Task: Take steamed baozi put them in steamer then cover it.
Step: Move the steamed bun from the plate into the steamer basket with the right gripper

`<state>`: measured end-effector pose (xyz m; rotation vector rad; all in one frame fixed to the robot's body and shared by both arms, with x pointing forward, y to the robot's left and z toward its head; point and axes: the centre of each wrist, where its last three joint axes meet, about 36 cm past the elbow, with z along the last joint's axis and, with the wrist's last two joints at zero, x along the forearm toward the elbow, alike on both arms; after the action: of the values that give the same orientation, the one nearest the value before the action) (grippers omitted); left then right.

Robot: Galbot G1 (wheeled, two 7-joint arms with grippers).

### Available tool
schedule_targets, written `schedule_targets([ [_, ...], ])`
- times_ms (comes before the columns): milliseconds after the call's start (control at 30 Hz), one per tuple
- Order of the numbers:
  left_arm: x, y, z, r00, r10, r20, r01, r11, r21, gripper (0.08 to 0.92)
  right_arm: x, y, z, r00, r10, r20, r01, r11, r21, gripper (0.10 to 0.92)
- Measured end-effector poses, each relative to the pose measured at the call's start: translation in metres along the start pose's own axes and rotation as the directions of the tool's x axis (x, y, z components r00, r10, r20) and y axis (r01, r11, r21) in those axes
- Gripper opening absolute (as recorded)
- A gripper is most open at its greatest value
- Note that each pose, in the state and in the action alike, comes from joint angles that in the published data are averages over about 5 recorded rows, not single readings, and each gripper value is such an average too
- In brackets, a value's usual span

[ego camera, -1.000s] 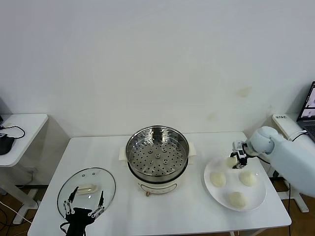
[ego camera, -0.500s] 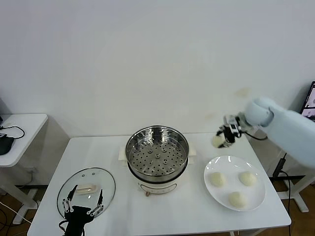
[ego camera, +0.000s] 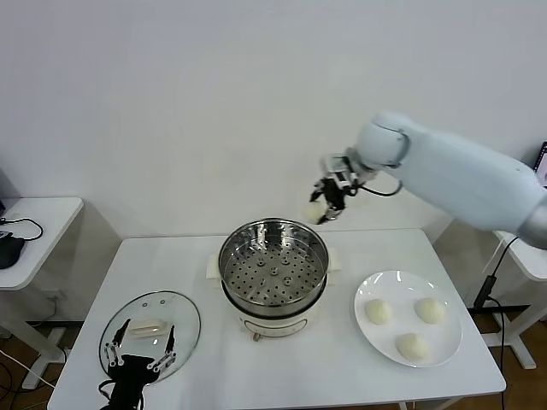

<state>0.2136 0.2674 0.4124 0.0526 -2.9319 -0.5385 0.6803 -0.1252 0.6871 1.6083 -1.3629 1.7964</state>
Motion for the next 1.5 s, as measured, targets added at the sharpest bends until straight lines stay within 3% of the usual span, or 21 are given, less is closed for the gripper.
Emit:
schedule_targets([
  [533, -0.001, 0.003, 0.004, 0.9996, -0.026, -0.008, 0.026, 1.000, 0.007, 0.823, -0.077, -0.012, -0.038, 1.000, -0.005, -0.005, 0.006, 0.898, 0.440, 0.573],
  [1067, -0.003, 0.001, 0.008, 0.9995, -0.025, -0.017, 0.025, 1.000, 0.010, 0.823, -0.124, -0.004, -0.024, 0.999, -0.037, 0.024, 0.015, 0.792, 0.610, 0.586],
  [1400, 0.000, 0.000, 0.005, 0.9995, -0.028, -0.016, 0.029, 0.999, 0.015, 0.823, -0.125, -0.005, -0.020, 0.999, -0.040, 0.031, 0.011, 0.768, 0.640, 0.801],
  [1500, 0.002, 0.000, 0.003, 0.9995, -0.029, -0.013, 0.029, 0.999, 0.015, 0.823, -0.116, -0.008, -0.020, 0.999, -0.037, 0.033, 0.008, 0.776, 0.630, 0.820],
])
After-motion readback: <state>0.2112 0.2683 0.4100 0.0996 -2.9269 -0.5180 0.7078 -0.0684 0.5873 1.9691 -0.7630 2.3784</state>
